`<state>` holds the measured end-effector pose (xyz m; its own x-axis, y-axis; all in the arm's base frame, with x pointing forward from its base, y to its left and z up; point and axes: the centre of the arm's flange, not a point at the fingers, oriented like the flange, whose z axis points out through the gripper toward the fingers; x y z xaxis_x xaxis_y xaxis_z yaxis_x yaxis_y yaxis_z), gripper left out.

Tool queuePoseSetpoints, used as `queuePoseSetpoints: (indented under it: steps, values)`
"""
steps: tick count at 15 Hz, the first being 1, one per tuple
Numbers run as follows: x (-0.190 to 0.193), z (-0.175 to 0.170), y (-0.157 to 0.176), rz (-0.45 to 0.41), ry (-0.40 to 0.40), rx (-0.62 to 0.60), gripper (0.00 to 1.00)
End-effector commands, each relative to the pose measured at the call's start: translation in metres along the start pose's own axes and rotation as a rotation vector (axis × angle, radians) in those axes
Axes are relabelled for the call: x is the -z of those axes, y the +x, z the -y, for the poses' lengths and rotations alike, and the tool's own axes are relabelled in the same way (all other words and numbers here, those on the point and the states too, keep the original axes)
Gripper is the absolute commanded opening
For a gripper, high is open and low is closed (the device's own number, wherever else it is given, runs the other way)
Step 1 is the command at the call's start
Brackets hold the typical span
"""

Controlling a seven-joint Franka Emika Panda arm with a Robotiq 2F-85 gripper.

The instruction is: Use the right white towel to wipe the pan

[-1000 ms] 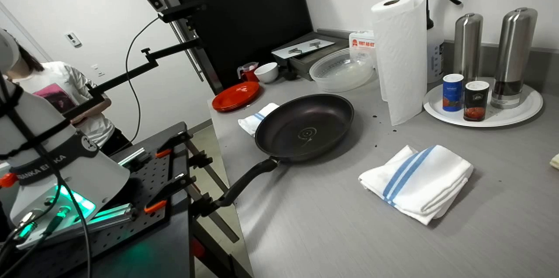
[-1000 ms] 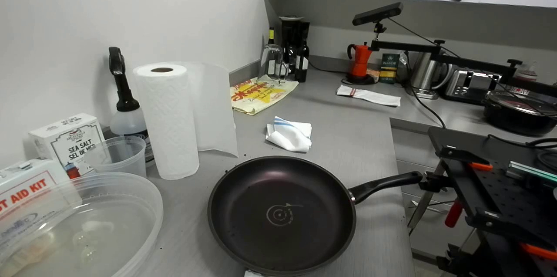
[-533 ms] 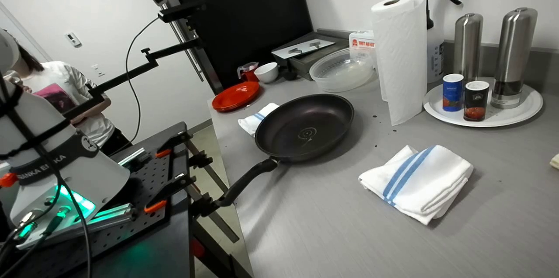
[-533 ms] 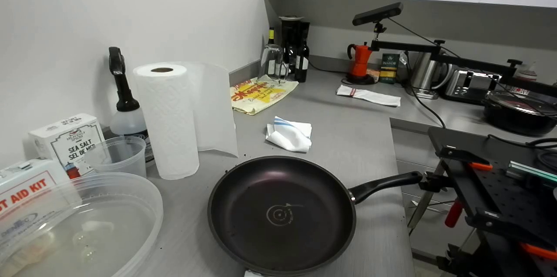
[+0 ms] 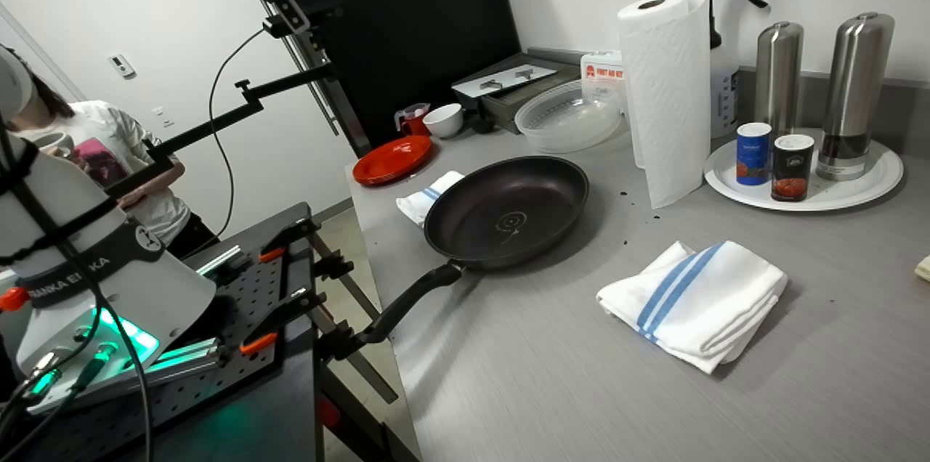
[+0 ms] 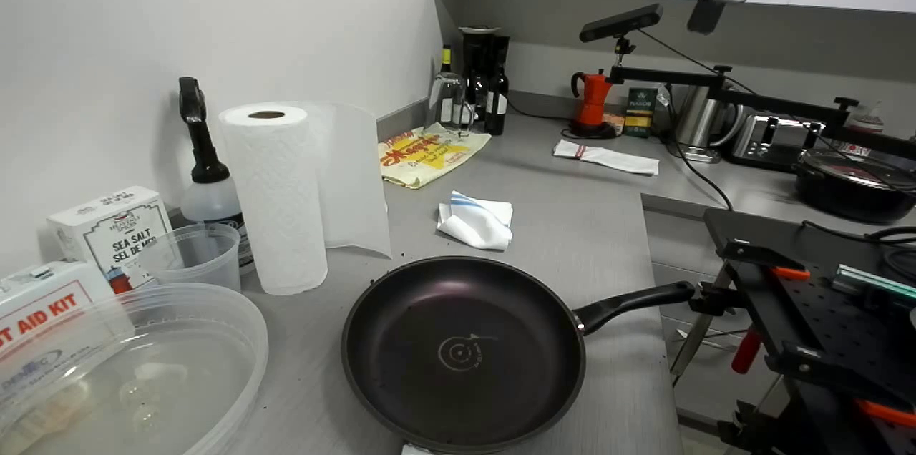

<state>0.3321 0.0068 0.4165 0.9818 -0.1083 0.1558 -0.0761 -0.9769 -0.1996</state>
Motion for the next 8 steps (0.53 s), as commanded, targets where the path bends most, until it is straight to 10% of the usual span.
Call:
queuePoseSetpoints:
  steps: [1,8]
  values:
    - [-0.055,0.000,0.017,-0.016,-0.065,-0.072,1.00]
    - [-0.135,-0.024,0.051,-0.043,-0.167,-0.237,1.00]
